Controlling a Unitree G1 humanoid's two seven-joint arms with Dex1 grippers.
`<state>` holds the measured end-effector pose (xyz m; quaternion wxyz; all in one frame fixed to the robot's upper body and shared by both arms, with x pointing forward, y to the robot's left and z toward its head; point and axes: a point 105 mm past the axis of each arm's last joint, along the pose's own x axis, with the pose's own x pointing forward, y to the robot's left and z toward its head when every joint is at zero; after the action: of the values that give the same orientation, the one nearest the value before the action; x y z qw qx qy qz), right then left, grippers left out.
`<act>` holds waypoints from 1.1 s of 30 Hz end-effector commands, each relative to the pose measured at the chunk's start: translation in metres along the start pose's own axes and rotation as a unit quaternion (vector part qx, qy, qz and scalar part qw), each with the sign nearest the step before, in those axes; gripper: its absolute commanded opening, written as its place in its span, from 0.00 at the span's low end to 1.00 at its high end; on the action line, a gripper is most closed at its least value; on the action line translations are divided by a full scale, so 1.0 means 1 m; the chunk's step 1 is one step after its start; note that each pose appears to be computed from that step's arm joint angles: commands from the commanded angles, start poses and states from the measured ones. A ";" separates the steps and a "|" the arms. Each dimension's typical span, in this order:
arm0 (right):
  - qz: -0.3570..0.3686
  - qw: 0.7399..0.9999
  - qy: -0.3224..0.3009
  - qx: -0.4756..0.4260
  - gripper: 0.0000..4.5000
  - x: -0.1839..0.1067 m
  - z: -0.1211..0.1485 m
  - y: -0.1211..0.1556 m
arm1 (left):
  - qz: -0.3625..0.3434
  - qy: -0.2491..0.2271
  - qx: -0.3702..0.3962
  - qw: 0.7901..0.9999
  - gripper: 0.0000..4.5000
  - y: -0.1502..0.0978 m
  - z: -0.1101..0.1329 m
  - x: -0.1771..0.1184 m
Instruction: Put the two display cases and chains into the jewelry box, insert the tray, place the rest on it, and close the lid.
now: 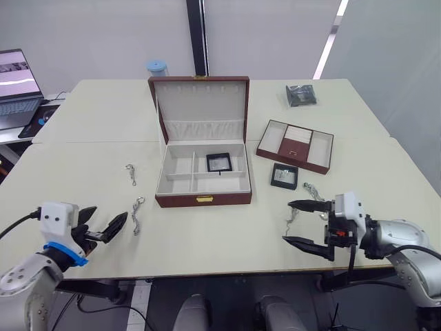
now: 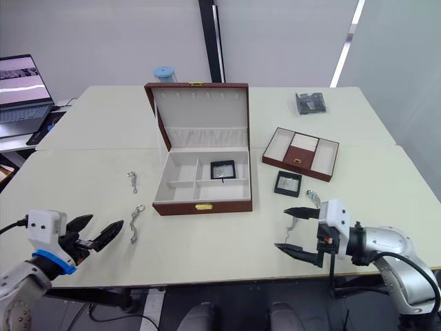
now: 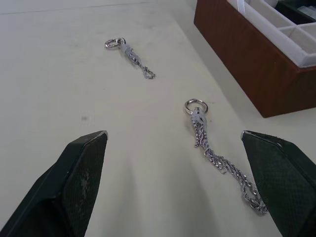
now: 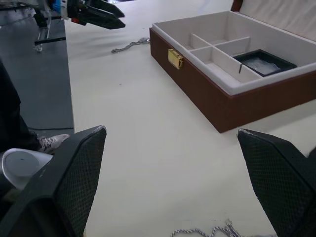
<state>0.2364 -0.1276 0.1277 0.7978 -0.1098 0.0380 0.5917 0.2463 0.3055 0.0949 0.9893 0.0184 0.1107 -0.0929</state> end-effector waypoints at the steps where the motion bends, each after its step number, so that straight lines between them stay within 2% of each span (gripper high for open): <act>1: 0.017 0.999 -0.015 -0.038 1.00 0.010 0.014 0.003 | 0.006 -0.027 0.015 1.000 1.00 -0.010 0.008 0.006; 5: 0.023 0.998 -0.023 -0.044 1.00 0.020 0.023 0.001 | 0.019 -0.036 0.009 0.999 1.00 -0.016 0.002 0.016; 15: 0.025 0.998 -0.034 -0.036 1.00 0.032 0.035 0.005 | 0.047 -0.016 0.000 0.999 1.00 -0.021 -0.016 0.034; 20: 0.025 0.999 -0.030 -0.032 1.00 0.032 0.033 0.007 | 0.036 0.011 -0.013 0.999 1.00 -0.024 -0.027 0.039; 28: 0.023 0.999 -0.025 -0.027 1.00 0.030 0.027 0.005 | 0.033 0.026 -0.031 0.999 1.00 -0.024 -0.035 0.043; 31: 0.022 0.999 -0.024 -0.024 1.00 0.029 0.023 0.004 | 0.035 0.028 -0.033 0.998 0.87 -0.025 -0.038 0.042; 33: 0.022 0.999 -0.024 -0.023 1.00 0.028 0.021 0.004 | 0.035 0.030 -0.034 0.998 0.75 -0.025 -0.040 0.042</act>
<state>0.2423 -0.0961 0.1362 0.7877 -0.1040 0.0262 0.6067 0.2778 0.2795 0.0618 0.9923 0.0043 0.1143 -0.0483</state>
